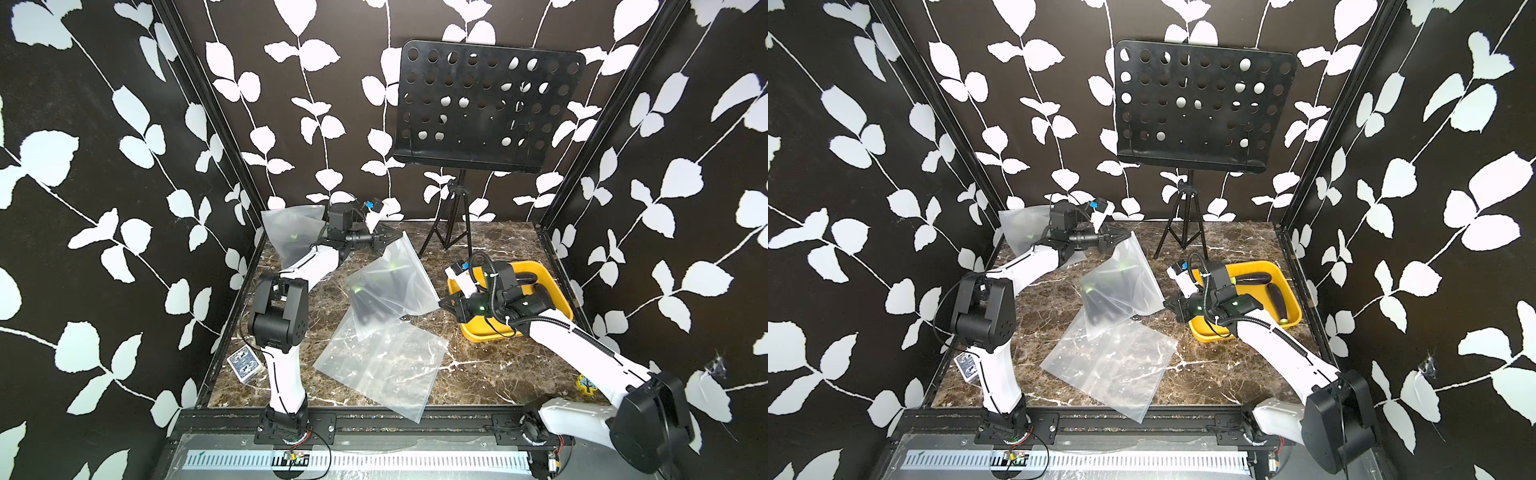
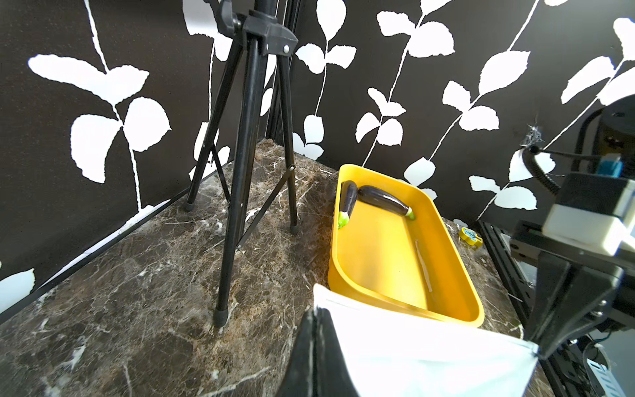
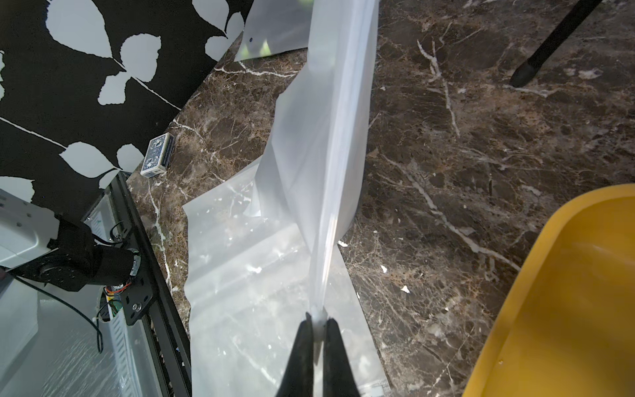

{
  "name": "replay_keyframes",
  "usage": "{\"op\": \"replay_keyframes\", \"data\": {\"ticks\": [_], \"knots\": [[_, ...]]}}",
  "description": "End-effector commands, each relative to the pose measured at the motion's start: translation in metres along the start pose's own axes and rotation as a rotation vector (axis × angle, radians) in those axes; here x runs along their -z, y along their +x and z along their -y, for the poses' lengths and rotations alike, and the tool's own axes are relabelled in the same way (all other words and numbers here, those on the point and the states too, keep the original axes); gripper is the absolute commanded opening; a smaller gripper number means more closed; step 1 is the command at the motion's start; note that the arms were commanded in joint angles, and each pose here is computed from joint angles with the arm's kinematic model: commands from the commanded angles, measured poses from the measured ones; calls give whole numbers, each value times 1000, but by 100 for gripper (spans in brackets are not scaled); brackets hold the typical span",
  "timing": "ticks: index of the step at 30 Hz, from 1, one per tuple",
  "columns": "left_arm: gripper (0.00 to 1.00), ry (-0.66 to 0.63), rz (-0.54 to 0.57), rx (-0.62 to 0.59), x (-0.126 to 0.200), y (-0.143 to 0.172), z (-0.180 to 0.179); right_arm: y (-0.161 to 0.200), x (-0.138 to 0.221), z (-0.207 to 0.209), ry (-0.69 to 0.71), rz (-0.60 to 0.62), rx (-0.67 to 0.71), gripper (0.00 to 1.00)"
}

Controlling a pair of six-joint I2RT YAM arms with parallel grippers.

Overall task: Place the eggplant in a zip-top bag and seal the zipper
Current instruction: Zip the zipper on the zipper food storage bag.

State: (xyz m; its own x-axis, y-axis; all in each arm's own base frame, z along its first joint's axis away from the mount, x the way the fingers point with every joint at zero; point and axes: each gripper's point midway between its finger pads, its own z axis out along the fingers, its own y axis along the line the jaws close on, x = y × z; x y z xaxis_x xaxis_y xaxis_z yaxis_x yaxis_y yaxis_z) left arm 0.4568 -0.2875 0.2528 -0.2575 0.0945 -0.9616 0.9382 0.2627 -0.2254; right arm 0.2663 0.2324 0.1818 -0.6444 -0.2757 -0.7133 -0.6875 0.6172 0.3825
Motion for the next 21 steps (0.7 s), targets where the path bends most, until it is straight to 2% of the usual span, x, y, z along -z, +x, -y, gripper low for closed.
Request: {"op": "replay_keyframes", "data": {"ticks": [1, 6, 7, 11, 14, 17, 21], "knots": [[0, -152, 96, -108, 25, -43, -33, 46, 1, -5, -14, -155, -79, 0], [0, -86, 98, -98, 21, -44, -20, 27, -2, 1, 13, -95, -52, 0], [0, -70, 95, -96, 19, -43, -17, 16, -4, 3, 22, -61, -50, 4], [0, 11, 85, -83, 10, -39, 1, -33, -9, 1, -1, 71, -43, 42], [0, -4, 92, -58, 9, -38, -4, -71, -6, 8, 47, 172, -31, 58], [0, -76, 87, -38, 8, -35, -20, -98, 10, 26, 189, 258, -35, 65], [0, -180, 106, -15, 7, -40, -43, -102, 37, 53, 365, 313, -54, 67]]}}
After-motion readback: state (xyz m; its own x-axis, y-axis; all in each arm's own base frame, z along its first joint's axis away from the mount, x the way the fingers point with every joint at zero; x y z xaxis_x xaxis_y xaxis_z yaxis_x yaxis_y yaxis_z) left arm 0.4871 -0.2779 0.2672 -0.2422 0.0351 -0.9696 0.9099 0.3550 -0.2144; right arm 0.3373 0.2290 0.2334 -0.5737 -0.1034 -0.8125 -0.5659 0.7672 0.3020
